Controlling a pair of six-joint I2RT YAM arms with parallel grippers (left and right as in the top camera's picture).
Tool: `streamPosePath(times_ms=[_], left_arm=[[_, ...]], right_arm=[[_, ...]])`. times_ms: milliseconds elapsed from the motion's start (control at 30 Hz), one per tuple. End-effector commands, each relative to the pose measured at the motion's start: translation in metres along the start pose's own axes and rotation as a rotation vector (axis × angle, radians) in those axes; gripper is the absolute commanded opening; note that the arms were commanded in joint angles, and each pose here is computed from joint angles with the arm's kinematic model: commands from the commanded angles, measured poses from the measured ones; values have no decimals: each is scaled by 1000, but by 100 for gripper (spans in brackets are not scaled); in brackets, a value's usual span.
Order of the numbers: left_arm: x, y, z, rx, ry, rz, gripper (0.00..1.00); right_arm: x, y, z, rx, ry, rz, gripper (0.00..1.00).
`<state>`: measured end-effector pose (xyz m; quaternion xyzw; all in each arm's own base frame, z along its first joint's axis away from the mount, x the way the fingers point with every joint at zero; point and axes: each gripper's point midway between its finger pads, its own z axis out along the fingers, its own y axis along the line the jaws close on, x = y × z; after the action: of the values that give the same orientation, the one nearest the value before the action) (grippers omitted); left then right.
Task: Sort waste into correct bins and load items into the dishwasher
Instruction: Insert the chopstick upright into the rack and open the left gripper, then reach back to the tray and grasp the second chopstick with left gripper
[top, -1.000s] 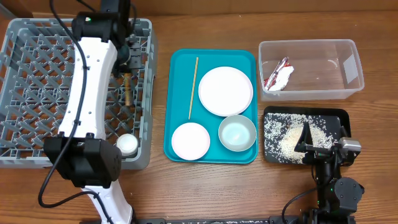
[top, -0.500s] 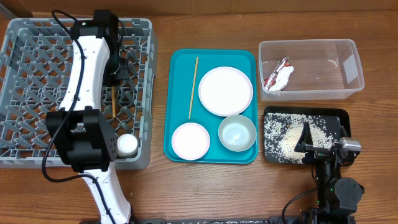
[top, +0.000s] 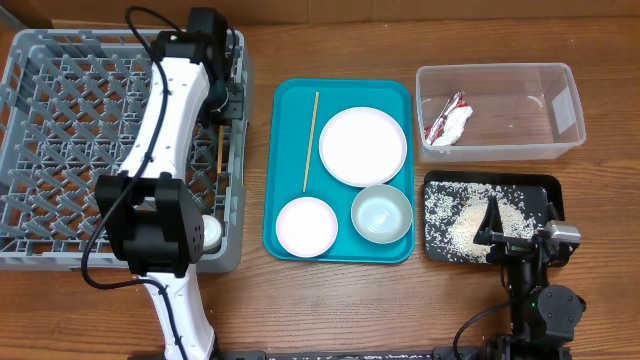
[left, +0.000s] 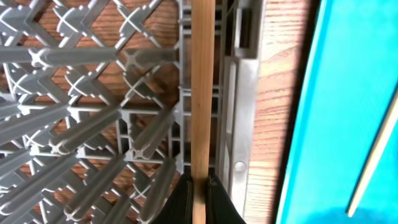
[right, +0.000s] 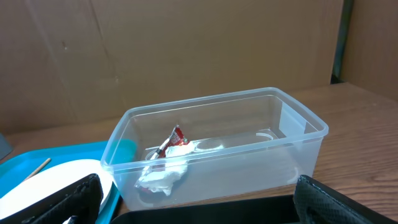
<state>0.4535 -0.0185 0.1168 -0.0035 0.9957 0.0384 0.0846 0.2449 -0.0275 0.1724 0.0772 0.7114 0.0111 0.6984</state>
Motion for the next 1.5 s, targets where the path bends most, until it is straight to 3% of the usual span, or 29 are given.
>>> streamPosePath(times_ms=[0,33,133,200,300,400,533,600,833,1000,1100,1467], left_arm=[[7,11,4,-38,21,-44,4],[7,16,3,-64,19,-62,5],[5,18,1,-81,11,-64,18],[5,18,-3,-79,10,-64,40],[2,16,-16,-69,3,-61,60],[-2,6,-34,-16,-13,-58,55],[-6,-44,-53,183,-35,-16,49],[-3,-64,-55,207,-32,19,50],[17,-124,-2,127,-21,59,57],[33,-154,38,242,0,58,55],[42,-162,55,292,12,65,53],[68,-156,94,250,41,102,40]], right_arm=[[2,-2,0,8,-5,7,100],[2,-2,0,8,-5,7,100],[2,-2,0,8,-5,7,100],[2,-2,0,8,-5,7,100],[2,-2,0,8,-5,7,100],[2,-2,0,8,-5,7,100],[2,-2,0,8,-5,7,100],[2,-2,0,8,-5,6,100],[2,-2,0,8,-5,7,100],[2,-2,0,8,-5,7,100],[2,-2,0,8,-5,7,100],[2,-2,0,8,-5,7,100]])
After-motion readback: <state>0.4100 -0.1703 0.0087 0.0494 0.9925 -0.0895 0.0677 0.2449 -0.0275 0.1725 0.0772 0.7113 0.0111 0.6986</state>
